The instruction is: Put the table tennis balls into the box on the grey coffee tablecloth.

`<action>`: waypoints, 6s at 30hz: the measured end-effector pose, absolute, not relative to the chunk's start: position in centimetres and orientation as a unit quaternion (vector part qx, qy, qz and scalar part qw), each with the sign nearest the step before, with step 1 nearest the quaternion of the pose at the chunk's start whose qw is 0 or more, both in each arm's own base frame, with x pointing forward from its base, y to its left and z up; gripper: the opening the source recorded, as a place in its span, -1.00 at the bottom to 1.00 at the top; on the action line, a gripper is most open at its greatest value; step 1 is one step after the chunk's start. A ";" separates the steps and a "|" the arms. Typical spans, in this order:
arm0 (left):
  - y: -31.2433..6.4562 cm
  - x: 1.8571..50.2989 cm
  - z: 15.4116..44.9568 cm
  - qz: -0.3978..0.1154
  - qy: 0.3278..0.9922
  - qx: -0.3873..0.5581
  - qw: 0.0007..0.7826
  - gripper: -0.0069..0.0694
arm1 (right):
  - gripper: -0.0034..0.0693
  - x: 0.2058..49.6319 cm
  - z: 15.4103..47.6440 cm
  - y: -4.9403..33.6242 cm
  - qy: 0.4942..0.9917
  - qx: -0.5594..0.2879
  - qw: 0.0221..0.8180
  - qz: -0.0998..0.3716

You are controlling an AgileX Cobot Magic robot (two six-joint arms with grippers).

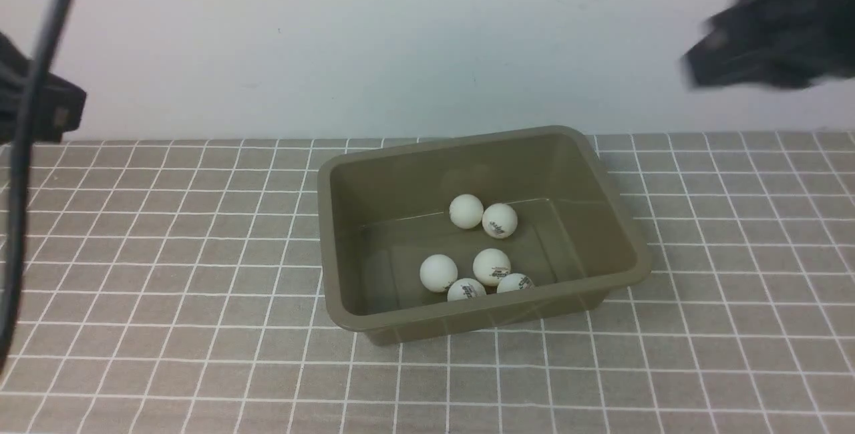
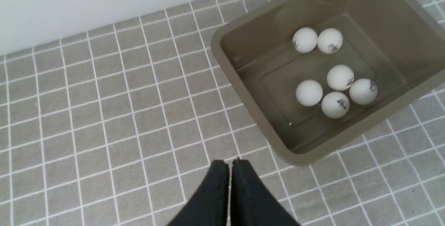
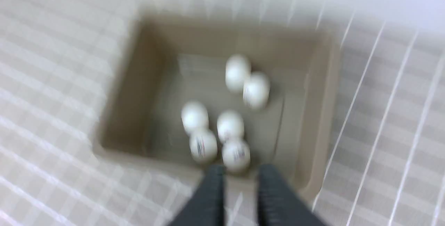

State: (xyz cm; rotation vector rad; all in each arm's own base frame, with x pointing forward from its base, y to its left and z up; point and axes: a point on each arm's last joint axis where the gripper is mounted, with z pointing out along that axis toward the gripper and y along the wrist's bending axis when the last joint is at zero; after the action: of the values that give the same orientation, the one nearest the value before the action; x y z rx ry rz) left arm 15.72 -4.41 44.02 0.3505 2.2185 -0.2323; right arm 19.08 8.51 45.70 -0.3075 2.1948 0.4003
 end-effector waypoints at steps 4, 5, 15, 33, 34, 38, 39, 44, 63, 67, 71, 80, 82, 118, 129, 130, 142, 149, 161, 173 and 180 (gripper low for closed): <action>-4.1 13.3 43.3 -0.109 0.864 0.132 0.474 -0.83 | -0.92 10.7 46.9 4.7 0.794 -0.107 0.573 0.172; -4.0 12.8 43.2 -0.111 0.860 0.130 0.481 -0.83 | -0.93 8.2 46.7 3.6 0.762 -0.101 0.615 0.176; -3.1 8.1 40.9 -0.119 0.839 0.124 0.517 -0.83 | -0.94 -0.6 35.7 -0.6 0.595 -0.072 0.782 0.172; -1.1 -2.1 33.6 -0.158 0.766 0.089 0.616 -0.83 | -0.95 0.5 33.3 -0.4 0.618 -0.068 0.766 0.162; -1.1 -2.7 33.4 -0.168 0.757 0.090 0.625 -0.83 | -0.95 0.5 33.3 -0.4 0.618 -0.068 0.766 0.162; -1.3 -3.4 33.3 -0.190 0.749 0.092 0.628 -0.83 | -0.95 0.5 33.3 -0.4 0.618 -0.068 0.766 0.163; -1.4 -3.4 33.3 -0.193 0.749 0.092 0.627 -0.83 | -0.95 0.5 33.3 -0.4 0.618 -0.068 0.766 0.163; -1.3 -3.4 33.3 -0.185 0.749 0.100 0.629 -0.83 | -0.95 0.5 33.3 -0.4 0.618 -0.068 0.766 0.163; -0.5 5.3 18.1 -0.010 0.778 0.051 0.627 -0.83 | -0.95 0.5 33.3 -0.4 0.618 -0.068 0.766 0.162; -0.5 5.2 17.2 -0.010 0.798 0.052 0.600 -0.83 | -0.95 0.5 33.3 -0.4 0.618 -0.068 0.767 0.161; -0.5 5.2 17.2 -0.011 0.799 0.052 0.599 -0.83 | -0.95 0.5 33.3 -0.4 0.618 -0.068 0.767 0.161; -0.5 5.2 17.2 -0.011 0.799 0.051 0.599 -0.83 | -0.95 0.5 33.3 -0.4 0.618 -0.068 0.767 0.161; -0.5 5.2 17.2 -0.011 0.799 0.051 0.599 -0.83 | -0.95 0.5 33.3 -0.4 0.618 -0.068 0.767 0.161; -0.5 5.2 17.2 -0.011 0.801 0.052 0.597 -0.83 | -0.95 5.4 18.2 -0.5 0.775 0.017 0.632 -0.014; -0.5 5.2 17.2 -0.011 0.801 0.052 0.597 -0.83 | -0.95 5.4 18.2 -0.5 0.775 0.017 0.632 -0.014; -0.5 5.2 17.2 -0.011 0.801 0.052 0.597 -0.83 | -0.95 5.4 18.2 -0.5 0.775 0.017 0.632 -0.014; -0.5 5.2 17.2 -0.011 0.801 0.052 0.597 -0.83 | -0.95 5.4 18.2 -0.5 0.775 0.017 0.632 -0.014; -0.5 5.2 17.2 -0.011 0.801 0.052 0.597 -0.83 | -0.95 5.4 18.2 -0.5 0.775 0.017 0.632 -0.014; -0.5 5.2 17.2 -0.011 0.801 0.052 0.597 -0.83 | -0.95 5.4 18.2 -0.5 0.775 0.017 0.632 -0.014; -0.5 5.2 17.2 -0.011 0.801 0.052 0.597 -0.83 | -0.95 5.4 18.2 -0.5 0.775 0.017 0.632 -0.014; -0.5 5.2 17.2 -0.011 0.801 0.052 0.597 -0.83 | -0.95 5.4 18.2 -0.5 0.775 0.018 0.632 -0.014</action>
State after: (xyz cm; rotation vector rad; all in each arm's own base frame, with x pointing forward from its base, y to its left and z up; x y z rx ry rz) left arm 5.21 -0.51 17.16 0.1197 1.8585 -0.0245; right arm 5.40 -0.47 18.18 0.0402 1.7723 -0.0324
